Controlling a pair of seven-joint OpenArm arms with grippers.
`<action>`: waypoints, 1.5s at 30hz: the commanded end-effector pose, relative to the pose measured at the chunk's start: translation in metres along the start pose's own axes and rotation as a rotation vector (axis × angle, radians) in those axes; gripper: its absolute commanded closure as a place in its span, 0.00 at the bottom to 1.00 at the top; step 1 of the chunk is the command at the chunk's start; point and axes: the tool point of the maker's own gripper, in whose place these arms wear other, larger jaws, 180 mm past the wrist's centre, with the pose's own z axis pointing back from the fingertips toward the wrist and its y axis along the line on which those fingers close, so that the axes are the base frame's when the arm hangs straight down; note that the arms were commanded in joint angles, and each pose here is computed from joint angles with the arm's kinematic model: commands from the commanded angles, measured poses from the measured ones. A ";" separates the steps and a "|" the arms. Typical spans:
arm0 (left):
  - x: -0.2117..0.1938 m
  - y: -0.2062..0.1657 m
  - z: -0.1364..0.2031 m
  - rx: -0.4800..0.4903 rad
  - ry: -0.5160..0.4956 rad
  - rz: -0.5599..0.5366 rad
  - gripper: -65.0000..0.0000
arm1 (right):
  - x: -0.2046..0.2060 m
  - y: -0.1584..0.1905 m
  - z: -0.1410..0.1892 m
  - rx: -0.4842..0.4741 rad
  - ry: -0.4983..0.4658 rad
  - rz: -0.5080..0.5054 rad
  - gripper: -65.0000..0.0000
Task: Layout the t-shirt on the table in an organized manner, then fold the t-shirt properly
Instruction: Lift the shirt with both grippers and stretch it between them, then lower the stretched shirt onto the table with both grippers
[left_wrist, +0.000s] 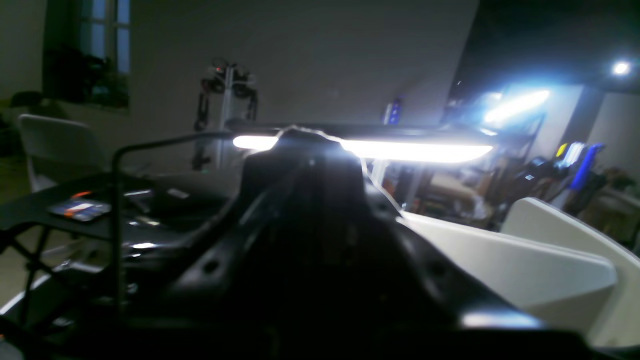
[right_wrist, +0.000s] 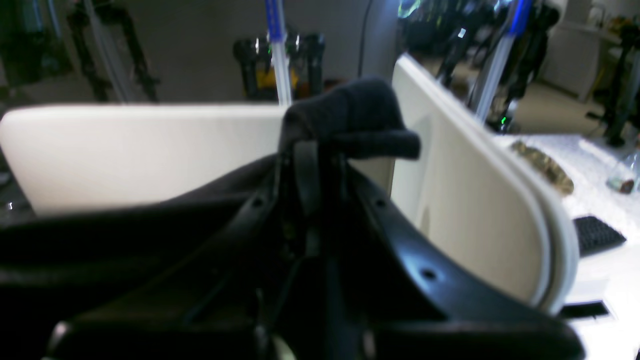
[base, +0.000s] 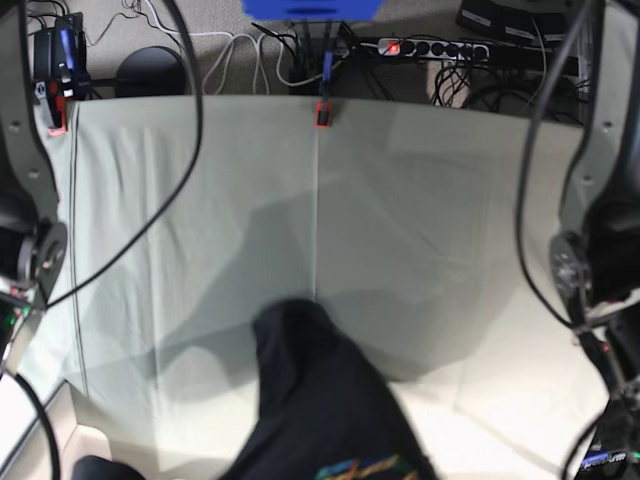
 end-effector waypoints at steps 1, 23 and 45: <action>0.044 -0.007 0.003 -0.016 -0.122 -0.013 1.00 | 0.021 -0.001 0.002 0.003 -0.060 0.003 1.00; -0.224 0.067 0.277 0.231 0.555 0.207 1.00 | -0.250 -0.023 0.202 -0.124 0.445 -0.048 1.00; -0.257 0.162 0.457 0.589 0.843 0.297 1.00 | -0.361 -0.033 0.395 -0.099 0.917 -0.029 1.00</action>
